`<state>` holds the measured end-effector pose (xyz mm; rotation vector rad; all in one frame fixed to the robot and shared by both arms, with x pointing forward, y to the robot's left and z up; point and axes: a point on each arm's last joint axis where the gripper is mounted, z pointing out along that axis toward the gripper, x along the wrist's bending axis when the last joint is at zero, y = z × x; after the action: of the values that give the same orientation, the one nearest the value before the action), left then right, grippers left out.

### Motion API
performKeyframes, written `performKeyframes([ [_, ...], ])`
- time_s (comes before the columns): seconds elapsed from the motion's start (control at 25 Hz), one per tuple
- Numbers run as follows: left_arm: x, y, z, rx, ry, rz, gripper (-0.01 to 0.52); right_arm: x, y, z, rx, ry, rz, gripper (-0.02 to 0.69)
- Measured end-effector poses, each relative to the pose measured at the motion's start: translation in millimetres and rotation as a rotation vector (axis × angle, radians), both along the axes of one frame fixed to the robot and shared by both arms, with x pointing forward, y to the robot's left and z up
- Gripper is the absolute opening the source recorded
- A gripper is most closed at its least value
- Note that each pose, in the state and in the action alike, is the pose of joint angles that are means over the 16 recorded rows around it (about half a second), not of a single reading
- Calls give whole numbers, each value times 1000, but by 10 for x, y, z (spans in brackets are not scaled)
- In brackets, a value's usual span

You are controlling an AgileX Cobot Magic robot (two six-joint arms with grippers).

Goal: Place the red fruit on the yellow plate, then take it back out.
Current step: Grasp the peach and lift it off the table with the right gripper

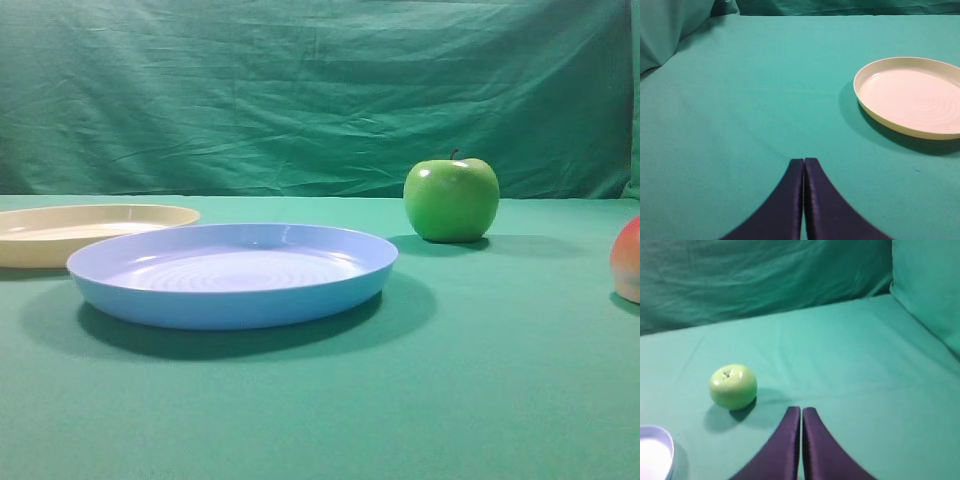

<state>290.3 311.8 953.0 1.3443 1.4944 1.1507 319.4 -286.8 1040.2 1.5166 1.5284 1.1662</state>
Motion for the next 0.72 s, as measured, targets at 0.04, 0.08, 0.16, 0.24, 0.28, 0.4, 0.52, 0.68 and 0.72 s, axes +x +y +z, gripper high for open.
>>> performKeyframes([
  [0.04,0,0,0,0,0,0,0,24,10,11,-12,34,17,0],
  [0.08,0,0,0,0,0,0,0,48,21,20,-24,67,35,0],
  [0.16,0,0,0,0,0,0,0,93,45,39,-46,127,74,0],
  [0.24,0,0,0,0,0,0,0,134,71,52,-68,183,118,0],
  [0.28,0,0,0,0,0,0,0,154,86,57,-78,210,142,0],
  [0.4,0,0,0,0,0,0,0,224,136,61,-110,282,221,0],
  [0.52,0,0,0,0,0,0,0,318,192,51,-139,350,301,0],
  [0.68,0,0,0,0,0,0,0,495,266,6,-159,441,371,0],
  [0.72,0,0,0,0,0,0,0,545,284,-13,-163,464,383,0],
])
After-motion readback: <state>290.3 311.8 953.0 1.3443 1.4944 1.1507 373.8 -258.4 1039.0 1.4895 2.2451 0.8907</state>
